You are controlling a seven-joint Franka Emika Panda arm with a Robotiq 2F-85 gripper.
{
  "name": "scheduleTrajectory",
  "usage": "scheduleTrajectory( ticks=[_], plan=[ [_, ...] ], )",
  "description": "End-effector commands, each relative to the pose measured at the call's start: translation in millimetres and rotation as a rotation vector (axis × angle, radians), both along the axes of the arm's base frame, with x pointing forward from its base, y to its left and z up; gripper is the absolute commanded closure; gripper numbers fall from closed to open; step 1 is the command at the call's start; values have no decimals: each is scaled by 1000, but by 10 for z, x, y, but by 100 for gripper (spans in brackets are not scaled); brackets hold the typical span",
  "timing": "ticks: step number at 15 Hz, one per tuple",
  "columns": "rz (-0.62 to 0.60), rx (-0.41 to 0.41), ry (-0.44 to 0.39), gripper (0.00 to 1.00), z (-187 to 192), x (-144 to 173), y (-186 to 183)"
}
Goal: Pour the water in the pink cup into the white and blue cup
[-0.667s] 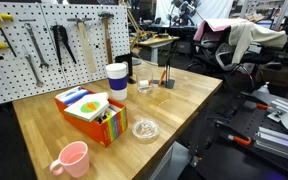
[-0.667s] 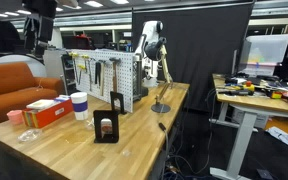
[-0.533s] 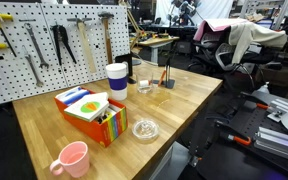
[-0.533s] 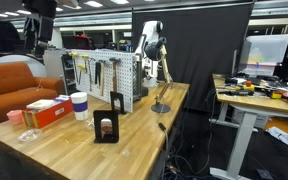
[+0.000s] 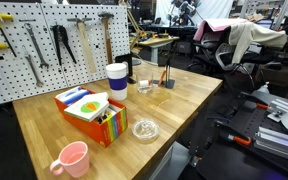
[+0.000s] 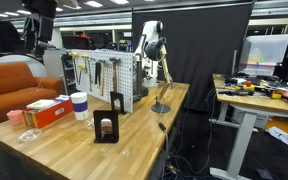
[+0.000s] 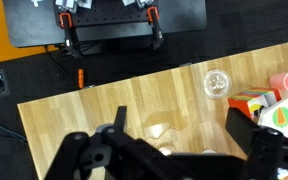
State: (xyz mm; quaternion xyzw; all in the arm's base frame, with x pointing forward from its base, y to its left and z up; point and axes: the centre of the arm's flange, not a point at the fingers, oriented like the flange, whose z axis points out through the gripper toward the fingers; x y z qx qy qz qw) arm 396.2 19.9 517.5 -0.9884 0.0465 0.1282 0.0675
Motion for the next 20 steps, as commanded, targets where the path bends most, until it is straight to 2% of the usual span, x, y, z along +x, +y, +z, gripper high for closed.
scheduleTrajectory(
  ticks=[1,5,11,12,20],
  plan=[
    [0,0,0,0,0,0,0],
    [53,3,8,0,4,-1,-23],
    [308,10,-12,0,-11,30,-109],
    [233,8,-19,0,-21,-3,-58],
    [240,7,-20,0,-24,-1,-59]
  ],
)
